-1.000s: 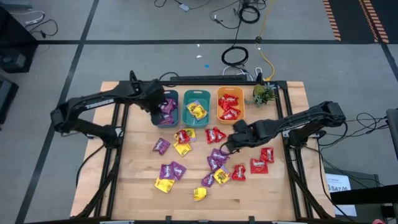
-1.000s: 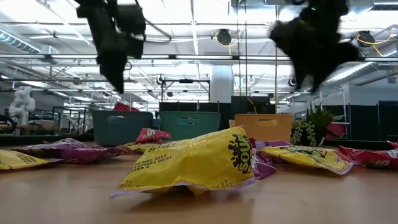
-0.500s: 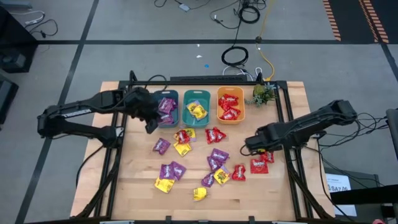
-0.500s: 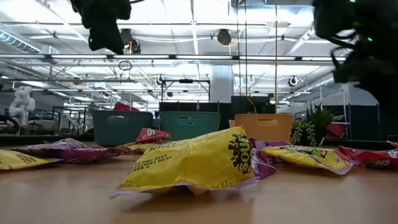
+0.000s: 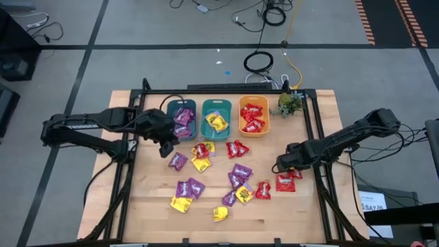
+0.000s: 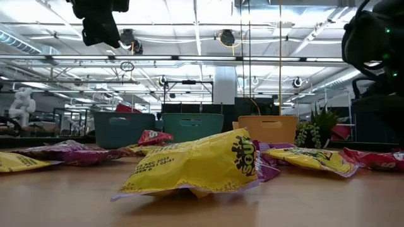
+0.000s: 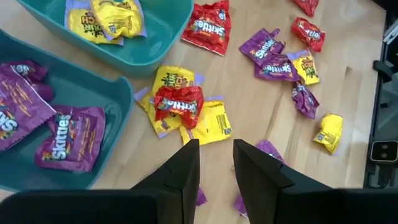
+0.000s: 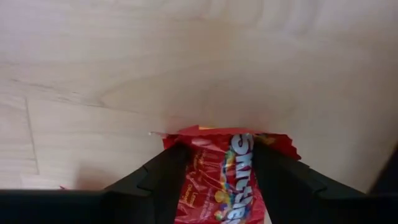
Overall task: Sort candy
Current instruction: Put the red candy into the yellow bin
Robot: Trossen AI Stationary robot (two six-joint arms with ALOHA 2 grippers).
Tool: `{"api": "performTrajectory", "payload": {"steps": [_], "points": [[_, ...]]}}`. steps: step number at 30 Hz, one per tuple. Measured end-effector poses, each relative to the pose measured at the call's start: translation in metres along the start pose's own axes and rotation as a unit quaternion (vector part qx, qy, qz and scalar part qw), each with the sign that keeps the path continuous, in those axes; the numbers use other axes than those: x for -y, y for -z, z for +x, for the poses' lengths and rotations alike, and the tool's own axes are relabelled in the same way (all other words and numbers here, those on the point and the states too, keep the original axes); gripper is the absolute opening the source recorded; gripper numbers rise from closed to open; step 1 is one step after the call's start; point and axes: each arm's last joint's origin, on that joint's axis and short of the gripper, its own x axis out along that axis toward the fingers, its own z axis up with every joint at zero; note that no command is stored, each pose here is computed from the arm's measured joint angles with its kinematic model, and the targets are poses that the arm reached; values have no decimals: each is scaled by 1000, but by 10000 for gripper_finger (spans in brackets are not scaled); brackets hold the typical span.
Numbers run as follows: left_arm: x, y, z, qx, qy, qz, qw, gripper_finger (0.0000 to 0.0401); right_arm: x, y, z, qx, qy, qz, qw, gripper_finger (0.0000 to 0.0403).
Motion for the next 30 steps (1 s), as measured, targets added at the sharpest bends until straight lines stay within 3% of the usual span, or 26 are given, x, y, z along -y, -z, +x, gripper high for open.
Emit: {"api": "performTrajectory", "payload": {"steps": [3,9,12,16,19,25,30], "points": [[4,2,0,-2,4,-3,1000,107,-1,0,0,2,2,6,1000,151],[4,4,0,-10,4,-2,1000,107,-4,-1,-26,54,15,-34,998,17],[3,6,-1,-18,-3,0,1000,107,-11,0,-40,76,-12,-28,997,20],[6,4,-1,-3,6,72,997,107,-22,0,-66,132,-50,-30,990,14],[7,6,0,18,19,90,996,107,-31,0,-89,185,-84,-41,978,5],[-1,34,12,74,67,130,986,107,-48,-8,-135,264,-134,-85,951,5],[-12,59,15,102,91,119,983,107,-59,-30,-170,329,-168,-78,926,5]]}}
